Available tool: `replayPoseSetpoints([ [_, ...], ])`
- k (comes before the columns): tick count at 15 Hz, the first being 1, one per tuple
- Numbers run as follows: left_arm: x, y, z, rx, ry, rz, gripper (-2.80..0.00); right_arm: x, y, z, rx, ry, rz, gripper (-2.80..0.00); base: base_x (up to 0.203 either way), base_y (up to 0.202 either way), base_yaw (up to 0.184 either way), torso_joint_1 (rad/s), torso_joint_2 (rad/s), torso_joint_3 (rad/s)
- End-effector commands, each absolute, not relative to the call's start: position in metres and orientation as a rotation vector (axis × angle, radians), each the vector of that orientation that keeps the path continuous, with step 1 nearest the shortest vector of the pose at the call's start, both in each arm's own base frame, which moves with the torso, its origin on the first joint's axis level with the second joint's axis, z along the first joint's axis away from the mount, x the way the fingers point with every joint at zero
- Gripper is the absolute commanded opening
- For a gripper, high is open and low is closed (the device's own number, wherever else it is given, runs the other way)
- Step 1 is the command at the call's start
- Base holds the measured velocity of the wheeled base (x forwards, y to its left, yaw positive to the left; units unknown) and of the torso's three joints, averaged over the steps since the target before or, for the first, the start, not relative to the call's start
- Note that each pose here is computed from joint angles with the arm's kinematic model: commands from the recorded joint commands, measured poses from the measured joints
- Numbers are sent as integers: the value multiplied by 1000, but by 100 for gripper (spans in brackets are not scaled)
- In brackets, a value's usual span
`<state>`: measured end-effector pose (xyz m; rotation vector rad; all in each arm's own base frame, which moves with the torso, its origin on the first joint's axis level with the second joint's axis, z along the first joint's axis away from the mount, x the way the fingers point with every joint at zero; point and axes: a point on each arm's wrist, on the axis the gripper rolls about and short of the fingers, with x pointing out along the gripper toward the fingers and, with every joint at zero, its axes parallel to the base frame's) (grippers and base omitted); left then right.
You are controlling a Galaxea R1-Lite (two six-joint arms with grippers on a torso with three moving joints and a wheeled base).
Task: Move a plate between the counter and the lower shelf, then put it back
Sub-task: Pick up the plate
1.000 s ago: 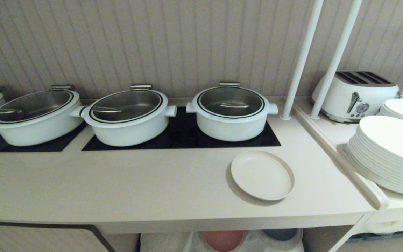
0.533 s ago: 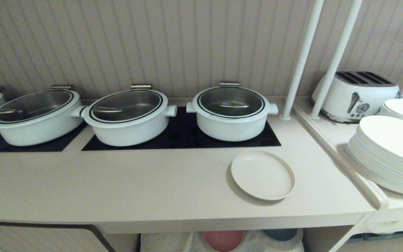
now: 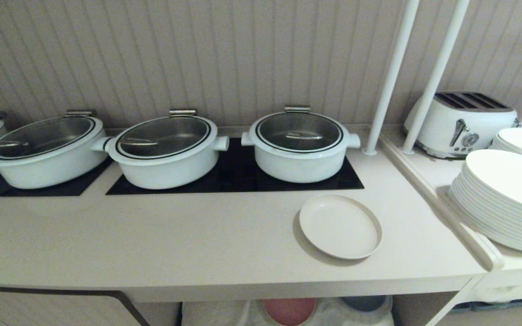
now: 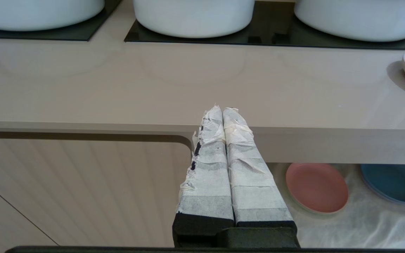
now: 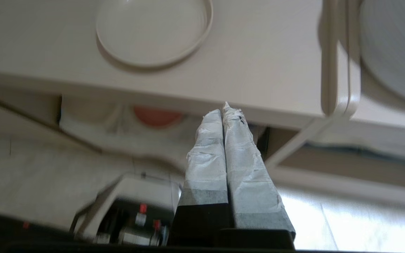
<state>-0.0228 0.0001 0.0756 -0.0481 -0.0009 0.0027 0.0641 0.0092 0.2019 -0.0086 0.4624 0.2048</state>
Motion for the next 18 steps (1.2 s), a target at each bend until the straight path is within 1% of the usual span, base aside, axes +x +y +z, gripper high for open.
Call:
replayPoseSetpoints([
  [1, -23, 0, 76, -49, -2, 3, -280, 92, 12, 212, -14, 644, 206, -280, 0, 0, 0, 0, 0, 0],
  [4, -23, 0, 76, -49, -2, 3, -280, 107, 14, 220, -77, 913, 232, -280, 0, 0, 0, 0, 0, 0],
  [7, -23, 0, 76, -49, -2, 3, -280, 130, 17, 225, -165, 1065, 287, -280, 0, 0, 0, 0, 0, 0],
  [12, -23, 0, 76, -49, -2, 3, -280, 178, 28, 213, -211, 1193, 335, -280, 0, 0, 0, 0, 0, 0],
  [18, -23, 0, 76, -49, -2, 3, -280, 238, 50, 201, -221, 1250, 370, -280, 0, 0, 0, 0, 0, 0],
])
